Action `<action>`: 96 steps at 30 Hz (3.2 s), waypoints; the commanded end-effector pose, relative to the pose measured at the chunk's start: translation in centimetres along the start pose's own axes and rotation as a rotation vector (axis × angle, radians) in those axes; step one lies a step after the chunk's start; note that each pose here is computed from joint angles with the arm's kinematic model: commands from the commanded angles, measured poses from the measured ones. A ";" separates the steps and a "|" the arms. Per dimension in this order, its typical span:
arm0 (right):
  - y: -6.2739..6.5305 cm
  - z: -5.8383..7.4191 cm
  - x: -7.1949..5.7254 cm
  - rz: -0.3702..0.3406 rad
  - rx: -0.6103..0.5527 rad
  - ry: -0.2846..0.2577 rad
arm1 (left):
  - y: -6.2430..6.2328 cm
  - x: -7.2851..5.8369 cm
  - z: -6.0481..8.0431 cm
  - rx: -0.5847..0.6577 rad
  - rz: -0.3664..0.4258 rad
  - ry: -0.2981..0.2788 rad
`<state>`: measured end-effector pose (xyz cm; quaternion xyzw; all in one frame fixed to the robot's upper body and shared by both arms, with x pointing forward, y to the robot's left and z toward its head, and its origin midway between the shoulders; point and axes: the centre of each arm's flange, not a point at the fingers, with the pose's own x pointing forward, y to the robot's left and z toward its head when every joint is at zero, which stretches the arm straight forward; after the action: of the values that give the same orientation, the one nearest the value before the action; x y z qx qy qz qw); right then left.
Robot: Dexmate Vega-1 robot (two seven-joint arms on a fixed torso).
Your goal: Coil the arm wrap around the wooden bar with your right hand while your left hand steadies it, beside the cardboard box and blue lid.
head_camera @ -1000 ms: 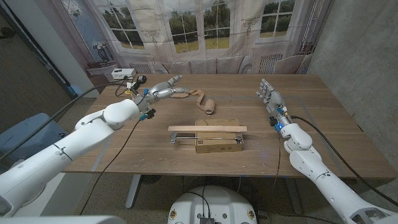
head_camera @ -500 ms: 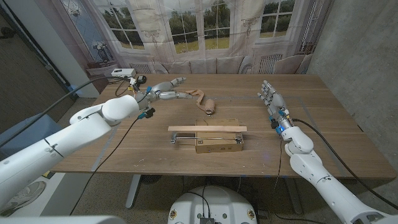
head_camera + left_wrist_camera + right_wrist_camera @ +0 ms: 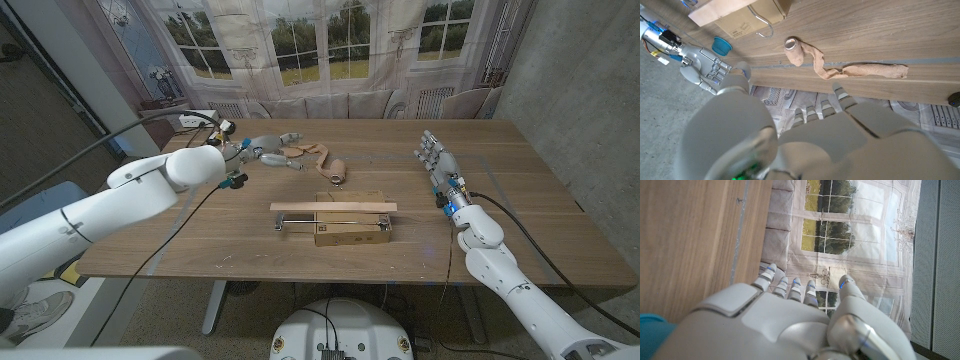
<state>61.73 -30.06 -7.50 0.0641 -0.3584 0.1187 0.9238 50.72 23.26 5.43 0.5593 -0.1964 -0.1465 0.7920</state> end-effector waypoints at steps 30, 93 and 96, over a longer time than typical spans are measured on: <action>-0.4 -1.2 0.1 -0.031 0.037 -0.010 | 1.2 3.2 5.8 0.373 -0.317 0.175; -1.6 -2.2 -1.0 -0.061 0.068 0.001 | -4.9 6.8 6.9 0.542 -0.565 0.294; -1.7 -2.3 -1.0 -0.063 0.070 0.002 | -4.9 6.9 7.0 0.567 -0.576 0.314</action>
<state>62.81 -31.11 -9.60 0.1034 -0.3539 0.1046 0.9237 53.12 13.36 4.24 0.7895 0.0400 -0.2180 0.5723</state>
